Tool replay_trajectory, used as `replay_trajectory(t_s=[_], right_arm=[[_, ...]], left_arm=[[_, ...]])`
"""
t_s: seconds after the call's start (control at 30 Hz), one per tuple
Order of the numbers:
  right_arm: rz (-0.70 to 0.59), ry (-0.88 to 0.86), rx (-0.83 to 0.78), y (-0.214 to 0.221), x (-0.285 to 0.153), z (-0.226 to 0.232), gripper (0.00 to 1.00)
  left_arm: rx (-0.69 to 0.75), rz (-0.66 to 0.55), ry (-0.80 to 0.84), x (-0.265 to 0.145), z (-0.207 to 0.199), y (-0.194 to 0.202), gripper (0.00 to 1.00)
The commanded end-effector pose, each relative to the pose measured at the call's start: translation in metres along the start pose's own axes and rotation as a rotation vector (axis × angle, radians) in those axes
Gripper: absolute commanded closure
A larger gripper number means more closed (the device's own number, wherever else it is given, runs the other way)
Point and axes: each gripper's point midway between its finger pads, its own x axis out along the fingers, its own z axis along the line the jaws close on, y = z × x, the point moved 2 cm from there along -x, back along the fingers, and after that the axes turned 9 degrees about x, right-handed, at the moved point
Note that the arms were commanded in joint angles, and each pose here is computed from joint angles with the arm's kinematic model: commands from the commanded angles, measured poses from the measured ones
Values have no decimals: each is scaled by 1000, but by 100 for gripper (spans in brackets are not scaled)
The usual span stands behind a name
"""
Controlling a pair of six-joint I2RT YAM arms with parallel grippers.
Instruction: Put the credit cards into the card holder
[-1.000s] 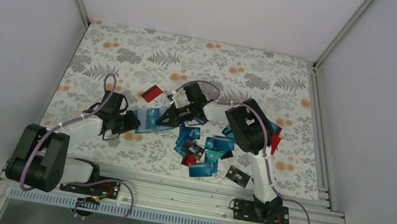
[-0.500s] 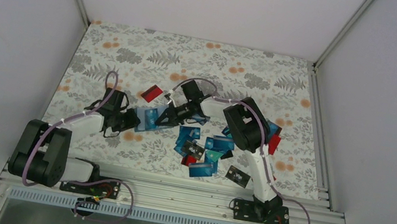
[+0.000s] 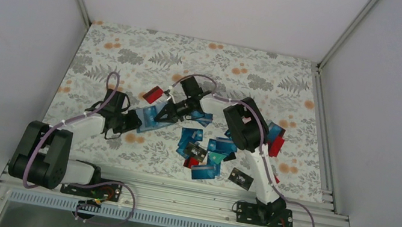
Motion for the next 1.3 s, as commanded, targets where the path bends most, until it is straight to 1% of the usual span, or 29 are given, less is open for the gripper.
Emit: replay_trajectory(t_s=[0.0, 0.33, 0.7, 1.1, 1.27], right_arm=[[106, 23, 16, 23, 30, -19, 96], [168, 54, -5, 31, 38, -27, 96], [184, 74, 1, 28, 61, -18, 96], [223, 114, -11, 43, 81, -11, 96], [226, 142, -8, 47, 87, -10, 96]], left_arm=[[23, 49, 3, 8, 4, 12, 72], [45, 42, 22, 7, 0, 9, 71], [51, 43, 43, 8, -3, 9, 69], [56, 40, 60, 8, -6, 7, 69], [60, 40, 74, 8, -9, 6, 64]])
